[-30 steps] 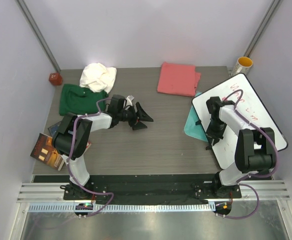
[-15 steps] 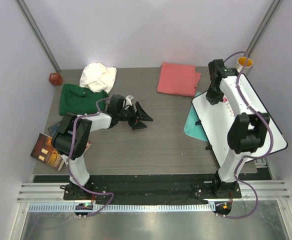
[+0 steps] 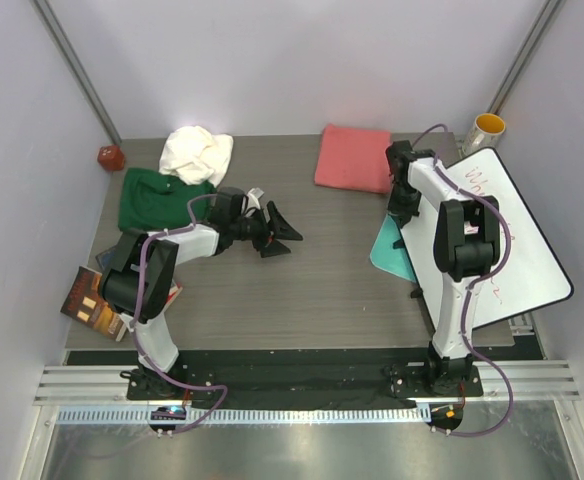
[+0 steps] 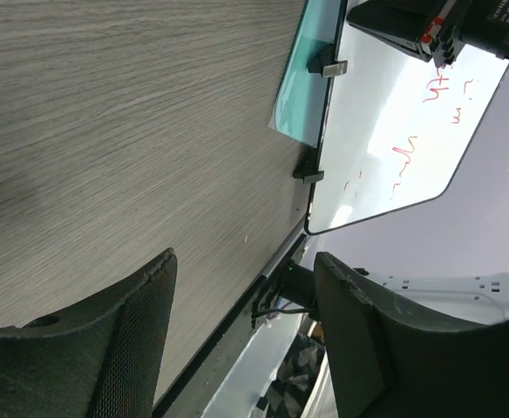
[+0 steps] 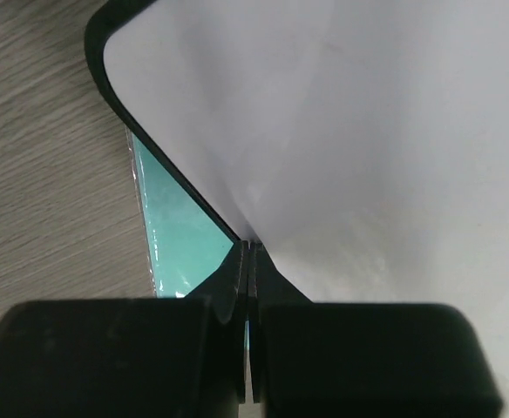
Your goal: Fold and stack the t-shirts
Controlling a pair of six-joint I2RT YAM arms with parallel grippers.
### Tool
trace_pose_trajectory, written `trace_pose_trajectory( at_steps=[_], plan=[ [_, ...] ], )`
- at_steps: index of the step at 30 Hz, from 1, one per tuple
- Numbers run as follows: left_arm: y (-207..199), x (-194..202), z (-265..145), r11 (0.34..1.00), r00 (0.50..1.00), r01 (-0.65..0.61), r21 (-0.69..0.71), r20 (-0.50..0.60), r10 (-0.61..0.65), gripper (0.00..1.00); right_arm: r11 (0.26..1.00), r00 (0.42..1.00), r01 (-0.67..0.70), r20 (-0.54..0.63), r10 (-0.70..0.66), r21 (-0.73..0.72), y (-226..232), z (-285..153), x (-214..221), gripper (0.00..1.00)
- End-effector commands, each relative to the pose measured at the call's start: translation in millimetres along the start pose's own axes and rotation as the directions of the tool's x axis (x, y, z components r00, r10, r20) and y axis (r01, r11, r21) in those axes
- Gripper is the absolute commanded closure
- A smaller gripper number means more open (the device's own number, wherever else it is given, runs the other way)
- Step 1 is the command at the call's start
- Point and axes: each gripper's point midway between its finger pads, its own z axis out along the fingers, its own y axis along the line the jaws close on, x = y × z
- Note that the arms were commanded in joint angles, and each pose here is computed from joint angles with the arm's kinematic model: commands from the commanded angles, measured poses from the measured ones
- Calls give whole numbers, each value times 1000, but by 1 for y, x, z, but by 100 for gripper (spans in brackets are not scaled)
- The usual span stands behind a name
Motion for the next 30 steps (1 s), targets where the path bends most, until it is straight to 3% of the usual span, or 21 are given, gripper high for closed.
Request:
trace_pose_trajectory(
  at_steps=[1,15,30],
  plan=[
    [-12,-1,-8,999,999,-39,24,8,38,35,994,1000,23,15,-25,106,-19,14,-6,99],
    [-6,-2,-10,1000,1000,-23,14,4,23,35,982,997,50,-58,-41,180,-43,41,13,99],
    [-6,-3,-11,1000,1000,-22,11,4,22,35,983,999,20,-52,-10,181,-78,50,-33,99]
  ],
)
